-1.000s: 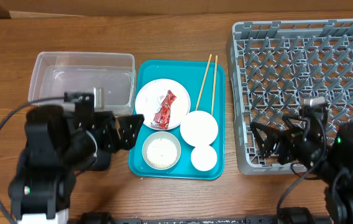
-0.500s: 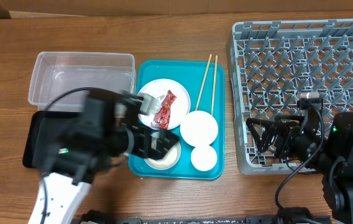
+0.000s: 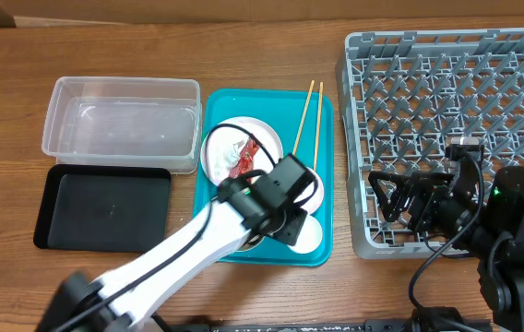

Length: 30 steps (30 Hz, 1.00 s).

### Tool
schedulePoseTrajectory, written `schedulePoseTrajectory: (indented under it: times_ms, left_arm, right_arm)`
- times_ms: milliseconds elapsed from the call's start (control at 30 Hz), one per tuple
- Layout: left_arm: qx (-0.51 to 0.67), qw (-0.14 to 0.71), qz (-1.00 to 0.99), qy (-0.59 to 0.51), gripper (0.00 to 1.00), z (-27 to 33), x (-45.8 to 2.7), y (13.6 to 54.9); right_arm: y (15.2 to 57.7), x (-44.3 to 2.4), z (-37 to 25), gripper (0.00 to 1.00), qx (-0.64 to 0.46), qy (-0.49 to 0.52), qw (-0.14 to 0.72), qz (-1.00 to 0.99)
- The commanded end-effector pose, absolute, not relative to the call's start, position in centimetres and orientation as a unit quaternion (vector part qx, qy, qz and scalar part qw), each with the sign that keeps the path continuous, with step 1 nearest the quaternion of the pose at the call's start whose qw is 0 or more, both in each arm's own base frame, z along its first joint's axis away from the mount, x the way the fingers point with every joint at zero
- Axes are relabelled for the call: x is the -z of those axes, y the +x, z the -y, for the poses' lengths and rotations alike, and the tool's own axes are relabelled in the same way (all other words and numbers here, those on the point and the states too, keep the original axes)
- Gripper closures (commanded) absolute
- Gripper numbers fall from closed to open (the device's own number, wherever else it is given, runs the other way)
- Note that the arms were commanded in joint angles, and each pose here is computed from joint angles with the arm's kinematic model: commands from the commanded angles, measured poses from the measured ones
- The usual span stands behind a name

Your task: Sort waste into correct bins and load items into the dishwasher

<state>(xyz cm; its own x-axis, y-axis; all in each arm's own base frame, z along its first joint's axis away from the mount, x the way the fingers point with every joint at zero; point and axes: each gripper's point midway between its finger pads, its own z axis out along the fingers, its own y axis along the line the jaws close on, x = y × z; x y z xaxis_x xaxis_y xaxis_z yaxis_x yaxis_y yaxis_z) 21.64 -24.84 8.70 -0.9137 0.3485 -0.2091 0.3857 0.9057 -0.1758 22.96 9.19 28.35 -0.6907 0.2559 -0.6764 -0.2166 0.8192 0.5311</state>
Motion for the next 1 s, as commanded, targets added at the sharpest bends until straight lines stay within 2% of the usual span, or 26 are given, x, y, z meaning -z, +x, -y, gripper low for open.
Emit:
schedulePoseTrajectory:
  times_ms: [0, 67, 100, 167, 333, 500, 633, 700, 767, 867, 967]
  left_arm:
    - [0.105, 0.061, -0.977, 0.178, 0.58, 25.3, -7.1, 21.4]
    - [0.103, 0.054, -0.977, 0.178, 0.64, 25.4, -6.6, 21.4]
    - [0.102, 0.055, -0.977, 0.178, 0.71, 25.4, -6.5, 21.5]
    - [0.105, 0.053, -0.978, 0.173, 0.96, 25.2, -6.9, 21.5]
    - [0.161, 0.044, -0.976, 0.141, 0.96, 24.0, -11.6, 22.1]
    - [0.364, 0.065, -0.919, 0.138, 0.96, 23.1, -19.6, 23.9]
    - [0.557, 0.093, -0.811, 0.154, 0.96, 21.5, -26.4, 24.9]
    - [0.631, 0.106, -0.749, 0.172, 0.96, 20.6, -29.3, 24.5]
    - [0.669, 0.112, -0.713, 0.179, 0.96, 20.0, -30.9, 24.2]
    - [0.692, 0.112, -0.688, 0.189, 0.96, 20.0, -32.0, 23.7]
    - [0.703, 0.104, -0.676, 0.196, 0.96, 20.4, -32.4, 23.1]
  right_arm:
    - [23.0, -29.7, -9.0, 0.0, -0.299, 0.011, 0.41, -0.862]
    - [23.0, -29.7, -9.0, 0.0, -0.299, 0.011, 0.41, -0.862]
    - [23.0, -29.7, -9.0, 0.0, -0.299, 0.011, 0.41, -0.862]
    - [23.0, -29.7, -9.0, 0.0, -0.299, 0.011, 0.41, -0.862]
    - [23.0, -29.7, -9.0, 0.0, -0.299, 0.011, 0.41, -0.862]
    - [22.5, -30.0, -10.0, 0.01, -0.327, -0.005, 0.4, -0.856]
    - [22.4, -30.1, -11.1, 0.1, -0.356, -0.023, 0.383, -0.852]
    - [22.1, -30.8, -12.7, 0.12, -0.395, -0.057, 0.373, -0.838]
    - [21.0, -32.3, -15.0, 0.12, -0.449, -0.14, 0.368, -0.802]
    - [20.0, -34.0, -17.4, 0.11, -0.506, -0.213, 0.356, -0.756]
    - [20.2, -34.4, -19.2, 0.05, -0.528, -0.25, 0.344, -0.735]
